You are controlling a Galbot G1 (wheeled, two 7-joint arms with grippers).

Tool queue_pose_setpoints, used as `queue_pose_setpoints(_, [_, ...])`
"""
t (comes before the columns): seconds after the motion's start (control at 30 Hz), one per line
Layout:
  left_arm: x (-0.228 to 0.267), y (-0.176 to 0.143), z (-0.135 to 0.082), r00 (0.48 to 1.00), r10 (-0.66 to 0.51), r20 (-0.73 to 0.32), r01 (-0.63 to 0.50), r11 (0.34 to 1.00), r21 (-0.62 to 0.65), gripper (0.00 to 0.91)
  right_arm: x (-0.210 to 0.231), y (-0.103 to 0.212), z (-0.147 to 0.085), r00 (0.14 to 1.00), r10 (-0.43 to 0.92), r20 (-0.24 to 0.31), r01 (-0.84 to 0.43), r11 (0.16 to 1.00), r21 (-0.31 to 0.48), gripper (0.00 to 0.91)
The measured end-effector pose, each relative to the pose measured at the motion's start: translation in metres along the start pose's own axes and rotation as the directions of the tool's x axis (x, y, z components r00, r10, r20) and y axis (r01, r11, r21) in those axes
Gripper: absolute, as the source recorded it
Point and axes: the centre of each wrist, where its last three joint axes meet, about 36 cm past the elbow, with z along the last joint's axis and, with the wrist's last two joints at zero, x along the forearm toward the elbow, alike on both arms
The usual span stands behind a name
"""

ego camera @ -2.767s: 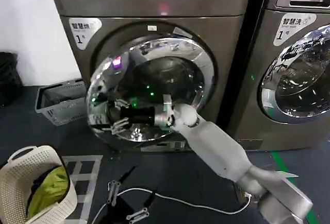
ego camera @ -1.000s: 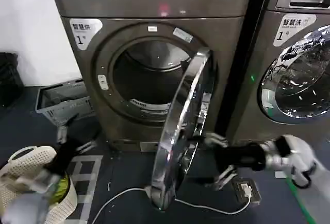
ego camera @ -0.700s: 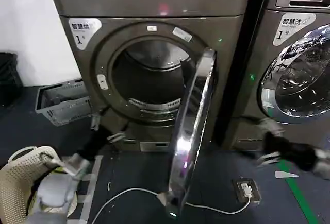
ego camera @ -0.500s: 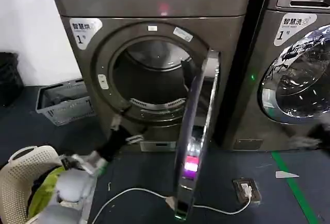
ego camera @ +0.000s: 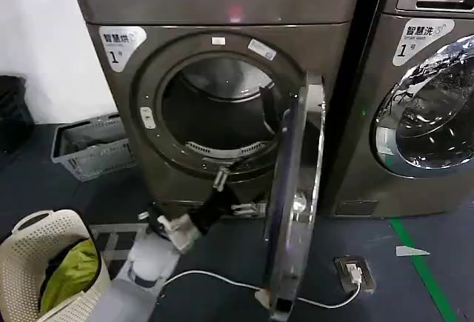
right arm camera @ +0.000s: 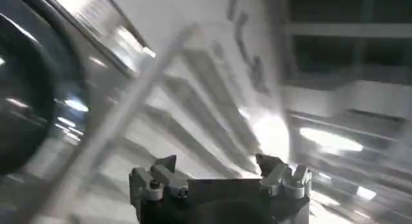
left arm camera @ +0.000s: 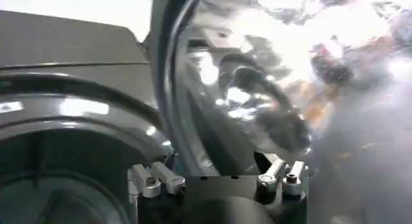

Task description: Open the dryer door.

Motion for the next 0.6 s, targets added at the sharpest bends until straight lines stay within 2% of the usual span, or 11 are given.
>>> queue_pose_setpoints(0.2, [-0.035,-0.008,0.000,0.997,0.060,0.047,-0.060,0.998,0.010,0.907,0.000,-0.046,0.037,0.989,0.149,0.013,-0.150,0.982,0.115,0.907])
queue_pose_setpoints(0.27, [-0.047,-0.010,-0.001,0.995,0.082,0.063,-0.083,0.997,0.009,0.907,0.001,-0.062,0.050,0.977,0.214,-0.021,-0.208,0.964,0.163,0.907])
queue_pose_setpoints(0.33, [-0.061,-0.013,-0.001,0.992,0.100,0.080,-0.101,0.995,0.010,0.907,0.003,-0.076,0.062,0.956,0.283,-0.080,-0.261,0.942,0.212,0.907])
queue_pose_setpoints(0.43, [-0.081,-0.017,-0.001,0.987,0.125,0.102,-0.126,0.992,0.011,0.907,0.006,-0.093,0.068,0.917,0.369,-0.150,-0.328,0.913,0.241,0.907])
queue_pose_setpoints(0.53, [-0.100,-0.021,-0.001,0.983,0.145,0.117,-0.148,0.989,0.015,0.907,0.010,-0.106,0.072,0.897,0.408,-0.172,-0.355,0.894,0.273,0.907])
queue_pose_setpoints(0.6, [-0.112,-0.023,0.000,0.980,0.157,0.122,-0.160,0.987,0.016,0.907,0.011,-0.115,0.074,0.894,0.421,-0.153,-0.369,0.886,0.280,0.907])
